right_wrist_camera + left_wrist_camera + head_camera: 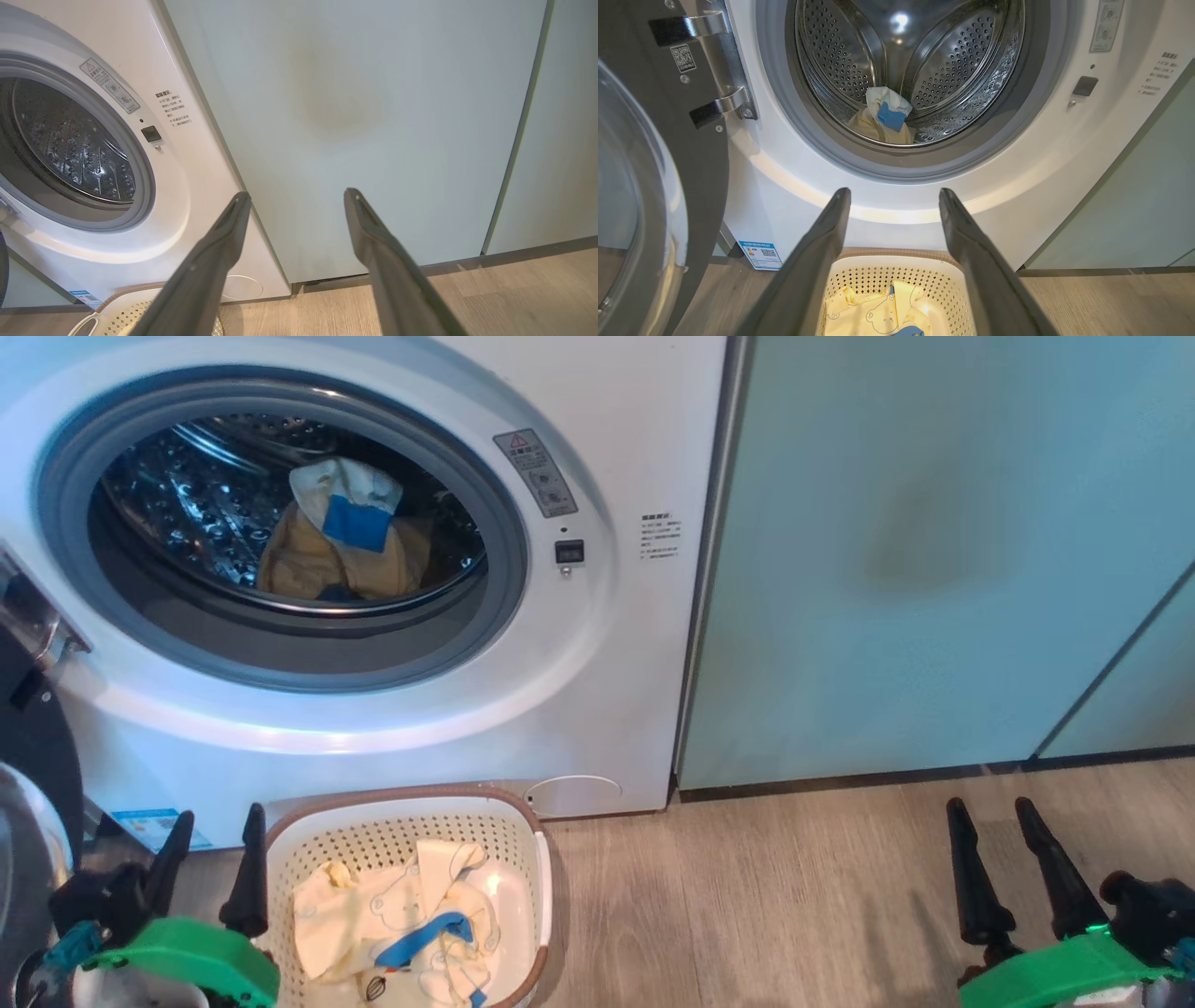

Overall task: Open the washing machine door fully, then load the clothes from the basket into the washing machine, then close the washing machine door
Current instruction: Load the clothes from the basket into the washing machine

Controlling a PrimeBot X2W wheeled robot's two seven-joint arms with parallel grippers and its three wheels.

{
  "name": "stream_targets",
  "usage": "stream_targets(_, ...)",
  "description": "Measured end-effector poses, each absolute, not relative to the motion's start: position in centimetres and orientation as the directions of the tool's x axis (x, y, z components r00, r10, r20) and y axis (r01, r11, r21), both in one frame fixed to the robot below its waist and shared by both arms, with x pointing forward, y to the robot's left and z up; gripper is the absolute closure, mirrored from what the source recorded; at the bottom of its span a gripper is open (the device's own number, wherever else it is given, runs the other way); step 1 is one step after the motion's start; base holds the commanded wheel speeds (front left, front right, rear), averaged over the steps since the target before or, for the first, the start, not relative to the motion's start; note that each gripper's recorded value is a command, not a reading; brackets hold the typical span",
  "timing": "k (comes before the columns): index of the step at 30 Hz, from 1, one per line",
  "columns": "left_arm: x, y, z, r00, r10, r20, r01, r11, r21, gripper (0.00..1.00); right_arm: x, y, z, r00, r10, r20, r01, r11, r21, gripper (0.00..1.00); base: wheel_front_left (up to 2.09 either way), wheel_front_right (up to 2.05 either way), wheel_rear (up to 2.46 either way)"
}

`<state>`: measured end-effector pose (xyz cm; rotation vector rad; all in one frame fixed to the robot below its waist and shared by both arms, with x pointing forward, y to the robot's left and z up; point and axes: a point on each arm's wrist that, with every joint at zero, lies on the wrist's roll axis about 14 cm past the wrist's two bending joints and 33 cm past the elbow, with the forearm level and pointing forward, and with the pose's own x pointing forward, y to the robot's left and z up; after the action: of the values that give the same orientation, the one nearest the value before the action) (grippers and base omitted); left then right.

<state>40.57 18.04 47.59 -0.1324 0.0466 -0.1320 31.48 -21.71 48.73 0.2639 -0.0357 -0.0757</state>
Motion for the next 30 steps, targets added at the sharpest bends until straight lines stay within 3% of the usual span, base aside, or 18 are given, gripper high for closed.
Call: stream_targets(30,39.3,19.2,47.1,0.993,-0.102,-0.054,0.094,0.988,-0.126,0.00,31.8,-21.1,48.9,0.998,-0.059,0.032,0.048,0.964,0.263,0.00,0.00,0.00,0.00)
